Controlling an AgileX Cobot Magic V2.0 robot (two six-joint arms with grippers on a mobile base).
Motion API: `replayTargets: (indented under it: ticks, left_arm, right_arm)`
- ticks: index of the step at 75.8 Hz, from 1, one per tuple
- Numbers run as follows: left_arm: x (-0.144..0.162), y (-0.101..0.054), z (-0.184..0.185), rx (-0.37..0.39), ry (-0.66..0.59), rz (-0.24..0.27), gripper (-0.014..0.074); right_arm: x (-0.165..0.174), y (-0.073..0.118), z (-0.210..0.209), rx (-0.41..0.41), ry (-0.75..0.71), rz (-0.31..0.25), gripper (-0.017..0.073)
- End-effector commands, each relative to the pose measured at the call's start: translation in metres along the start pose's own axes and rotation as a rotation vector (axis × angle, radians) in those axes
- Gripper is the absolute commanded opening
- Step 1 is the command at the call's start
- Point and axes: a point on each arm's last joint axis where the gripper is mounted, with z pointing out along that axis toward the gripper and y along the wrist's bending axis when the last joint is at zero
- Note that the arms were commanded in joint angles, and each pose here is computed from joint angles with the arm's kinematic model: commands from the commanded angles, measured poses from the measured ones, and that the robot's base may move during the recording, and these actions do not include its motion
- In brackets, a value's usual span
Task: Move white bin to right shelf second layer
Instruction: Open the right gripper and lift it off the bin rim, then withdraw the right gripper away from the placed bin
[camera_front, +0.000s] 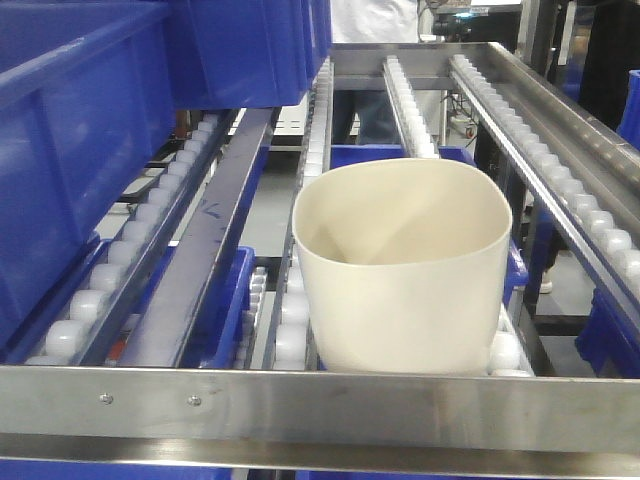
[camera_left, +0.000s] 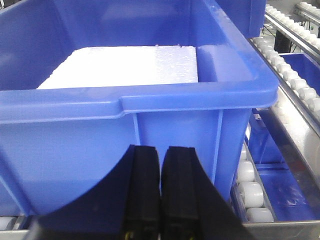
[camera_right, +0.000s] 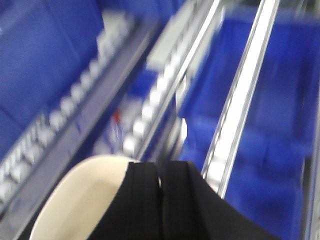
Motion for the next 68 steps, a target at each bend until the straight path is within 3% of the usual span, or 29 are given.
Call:
replayTargets:
  ticks: [1,17,63,68]
  left_arm:
    - [0.004,0.0,0.001,0.002,-0.063,-0.003,0.0085]
    - [0.004,0.0,0.001,0.002,-0.063,-0.003,0.0085]
    - [0.004,0.0,0.001,0.002,-0.063,-0.003,0.0085]
    - [0.004,0.0,0.001,0.002,-0.063,-0.003,0.0085]
  right_arm:
    - [-0.009,-0.001,-0.022,-0.02,-0.248,-0.006,0.0055]
    - [0.021,-0.007,-0.037,-0.024,-0.346,-0.007,0.0055]
    - [0.022,-0.007,-0.036,-0.022,-0.339,-0.005,0.0055]
    - [0.022,-0.008,-0.045,-0.017,-0.335,-0.033,0.0055]
